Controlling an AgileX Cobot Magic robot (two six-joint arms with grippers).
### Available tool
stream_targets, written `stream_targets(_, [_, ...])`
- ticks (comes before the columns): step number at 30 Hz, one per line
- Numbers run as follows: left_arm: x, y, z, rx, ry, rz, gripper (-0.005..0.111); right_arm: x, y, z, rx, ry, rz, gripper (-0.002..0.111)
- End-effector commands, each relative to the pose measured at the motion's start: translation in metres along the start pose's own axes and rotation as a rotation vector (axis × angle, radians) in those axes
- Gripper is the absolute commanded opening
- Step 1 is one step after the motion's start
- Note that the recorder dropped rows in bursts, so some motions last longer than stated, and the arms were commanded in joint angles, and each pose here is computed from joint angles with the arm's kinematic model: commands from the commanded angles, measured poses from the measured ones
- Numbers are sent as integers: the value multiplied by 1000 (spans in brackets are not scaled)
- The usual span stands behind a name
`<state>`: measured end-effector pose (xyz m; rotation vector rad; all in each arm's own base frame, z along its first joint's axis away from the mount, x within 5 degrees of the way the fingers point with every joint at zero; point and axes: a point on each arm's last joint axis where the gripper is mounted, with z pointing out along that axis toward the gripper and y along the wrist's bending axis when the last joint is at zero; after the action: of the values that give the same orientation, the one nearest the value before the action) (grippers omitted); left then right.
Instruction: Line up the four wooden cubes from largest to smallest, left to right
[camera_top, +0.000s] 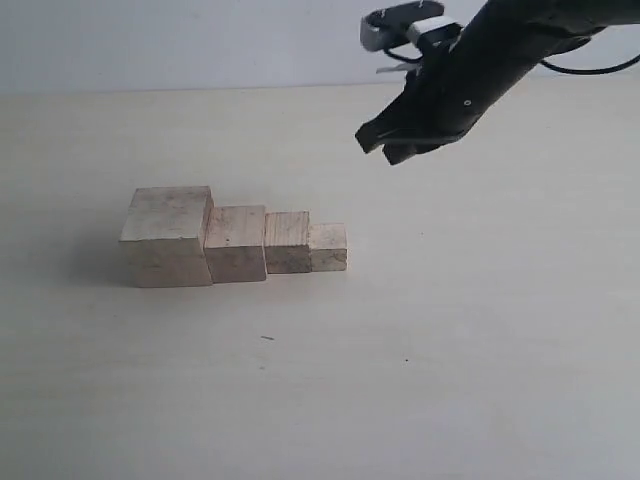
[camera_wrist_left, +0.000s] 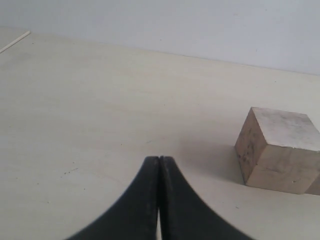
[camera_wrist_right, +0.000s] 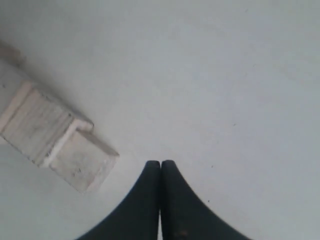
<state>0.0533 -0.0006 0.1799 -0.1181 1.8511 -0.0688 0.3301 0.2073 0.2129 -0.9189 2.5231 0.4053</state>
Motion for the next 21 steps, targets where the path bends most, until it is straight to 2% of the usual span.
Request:
stream_targets(1, [-1, 0, 0, 5, -11, 2, 0, 21, 7, -39, 63, -232, 88, 0])
stream_targets(4, [-1, 0, 0, 5, -11, 2, 0, 48, 14, -64, 85, -340, 154, 0])
stream_targets(9, [-1, 0, 0, 5, -11, 2, 0, 82, 24, -100, 107, -433, 148, 0])
stream_targets(21, [-1, 0, 0, 5, -11, 2, 0, 94, 41, -163, 97, -619, 106, 0])
